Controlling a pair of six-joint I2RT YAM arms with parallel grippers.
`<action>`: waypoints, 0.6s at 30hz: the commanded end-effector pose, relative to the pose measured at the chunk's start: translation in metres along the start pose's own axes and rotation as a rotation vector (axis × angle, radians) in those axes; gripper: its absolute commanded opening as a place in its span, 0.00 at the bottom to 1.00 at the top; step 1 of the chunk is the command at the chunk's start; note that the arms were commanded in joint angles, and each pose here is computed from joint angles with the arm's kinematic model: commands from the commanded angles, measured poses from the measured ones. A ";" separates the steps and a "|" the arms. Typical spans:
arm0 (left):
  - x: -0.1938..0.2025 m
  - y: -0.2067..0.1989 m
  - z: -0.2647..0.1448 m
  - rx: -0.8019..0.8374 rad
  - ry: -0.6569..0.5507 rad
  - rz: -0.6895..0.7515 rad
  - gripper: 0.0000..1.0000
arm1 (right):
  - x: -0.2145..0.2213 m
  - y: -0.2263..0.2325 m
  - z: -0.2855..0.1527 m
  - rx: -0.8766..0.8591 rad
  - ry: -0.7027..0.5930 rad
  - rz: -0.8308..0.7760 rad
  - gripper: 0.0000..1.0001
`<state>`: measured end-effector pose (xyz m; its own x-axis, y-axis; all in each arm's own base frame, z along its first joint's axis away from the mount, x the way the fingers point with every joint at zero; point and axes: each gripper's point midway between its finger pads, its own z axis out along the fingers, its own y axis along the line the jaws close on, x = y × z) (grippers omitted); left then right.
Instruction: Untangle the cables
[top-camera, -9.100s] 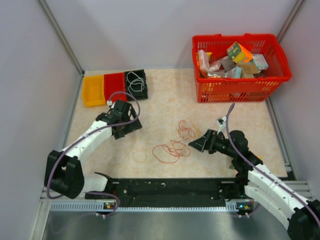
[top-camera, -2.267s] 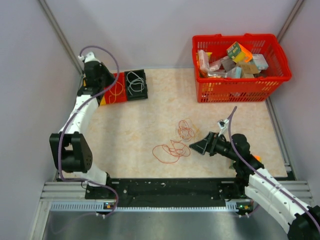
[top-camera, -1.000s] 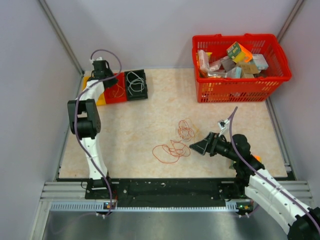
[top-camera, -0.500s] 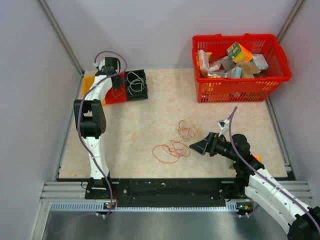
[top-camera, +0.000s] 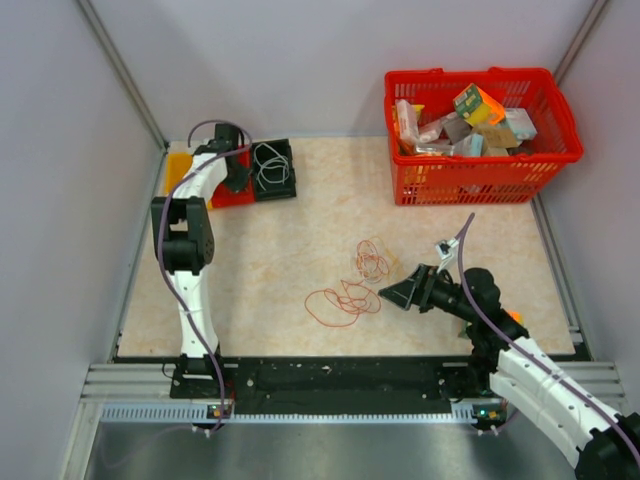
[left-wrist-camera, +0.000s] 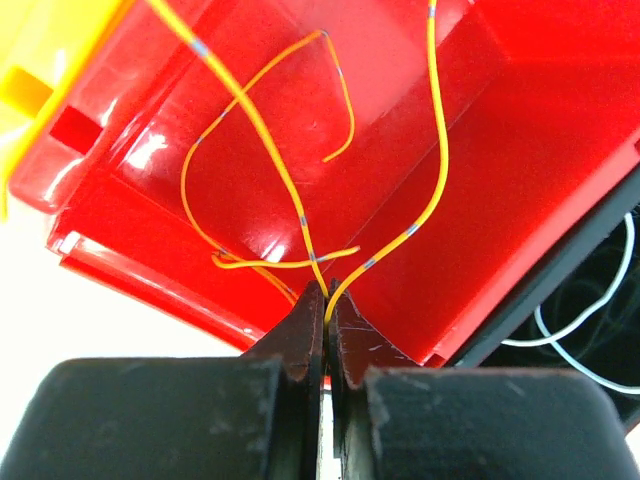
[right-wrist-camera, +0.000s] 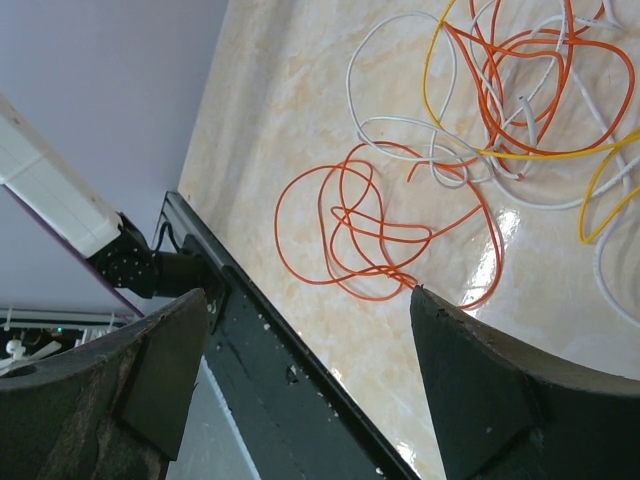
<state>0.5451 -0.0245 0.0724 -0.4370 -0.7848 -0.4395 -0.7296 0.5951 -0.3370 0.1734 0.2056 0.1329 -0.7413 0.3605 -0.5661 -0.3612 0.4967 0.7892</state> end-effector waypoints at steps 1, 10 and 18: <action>-0.007 -0.011 -0.029 0.048 0.002 -0.050 0.00 | -0.014 0.016 0.001 -0.052 -0.035 -0.032 0.81; -0.001 -0.025 -0.034 0.139 0.033 -0.016 0.00 | -0.012 0.015 0.000 -0.055 -0.032 -0.028 0.81; -0.004 -0.036 -0.013 0.237 0.106 0.075 0.03 | -0.013 0.014 -0.001 -0.045 -0.043 -0.034 0.81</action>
<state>0.5447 -0.0414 0.0814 -0.5123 -0.7839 -0.3509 -0.6536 0.6209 -0.4327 0.1734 0.2067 0.1380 -0.7325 0.3628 -0.5760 -0.3797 0.4845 0.7881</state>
